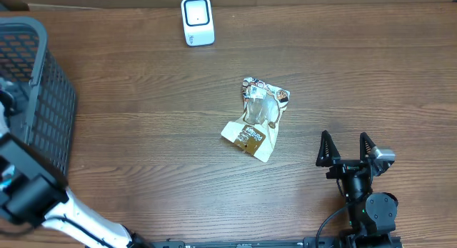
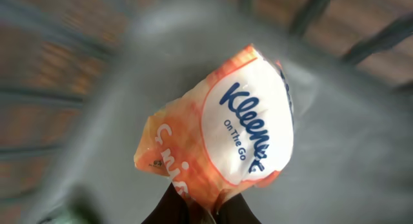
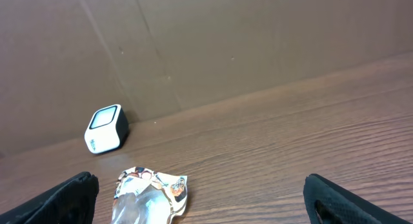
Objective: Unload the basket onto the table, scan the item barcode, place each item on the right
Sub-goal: 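Return the left gripper into the basket and grasp the orange Kleenex pack, then carry the Kleenex pack toward the scanner beside the pouch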
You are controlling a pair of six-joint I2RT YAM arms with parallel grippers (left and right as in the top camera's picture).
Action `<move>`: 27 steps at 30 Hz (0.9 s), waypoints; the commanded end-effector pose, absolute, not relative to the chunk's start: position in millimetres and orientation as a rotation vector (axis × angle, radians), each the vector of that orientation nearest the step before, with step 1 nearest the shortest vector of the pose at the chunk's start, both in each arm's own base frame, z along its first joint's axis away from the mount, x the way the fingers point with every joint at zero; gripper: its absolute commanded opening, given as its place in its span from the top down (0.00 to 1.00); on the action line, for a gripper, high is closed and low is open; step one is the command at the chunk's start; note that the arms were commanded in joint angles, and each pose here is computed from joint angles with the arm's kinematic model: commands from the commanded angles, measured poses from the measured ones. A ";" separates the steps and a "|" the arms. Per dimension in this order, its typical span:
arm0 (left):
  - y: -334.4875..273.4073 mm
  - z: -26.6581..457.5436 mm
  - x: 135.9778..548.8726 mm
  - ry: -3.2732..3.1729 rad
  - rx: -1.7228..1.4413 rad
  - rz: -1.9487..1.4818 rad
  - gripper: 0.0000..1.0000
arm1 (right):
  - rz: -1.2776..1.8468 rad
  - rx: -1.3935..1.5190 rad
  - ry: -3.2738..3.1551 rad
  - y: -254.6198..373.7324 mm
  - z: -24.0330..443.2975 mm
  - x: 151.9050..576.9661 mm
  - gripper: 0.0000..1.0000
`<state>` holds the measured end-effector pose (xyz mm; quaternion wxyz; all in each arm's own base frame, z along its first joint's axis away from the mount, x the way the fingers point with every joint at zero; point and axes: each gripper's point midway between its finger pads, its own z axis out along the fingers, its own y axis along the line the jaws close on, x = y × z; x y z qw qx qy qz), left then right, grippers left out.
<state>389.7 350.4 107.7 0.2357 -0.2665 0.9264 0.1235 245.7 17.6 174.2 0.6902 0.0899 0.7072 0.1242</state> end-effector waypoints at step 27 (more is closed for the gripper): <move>-107.8 304.9 371.3 2.475 -0.083 -0.600 0.96 | 0.270 0.207 1.579 15.6 171.8 245.9 0.00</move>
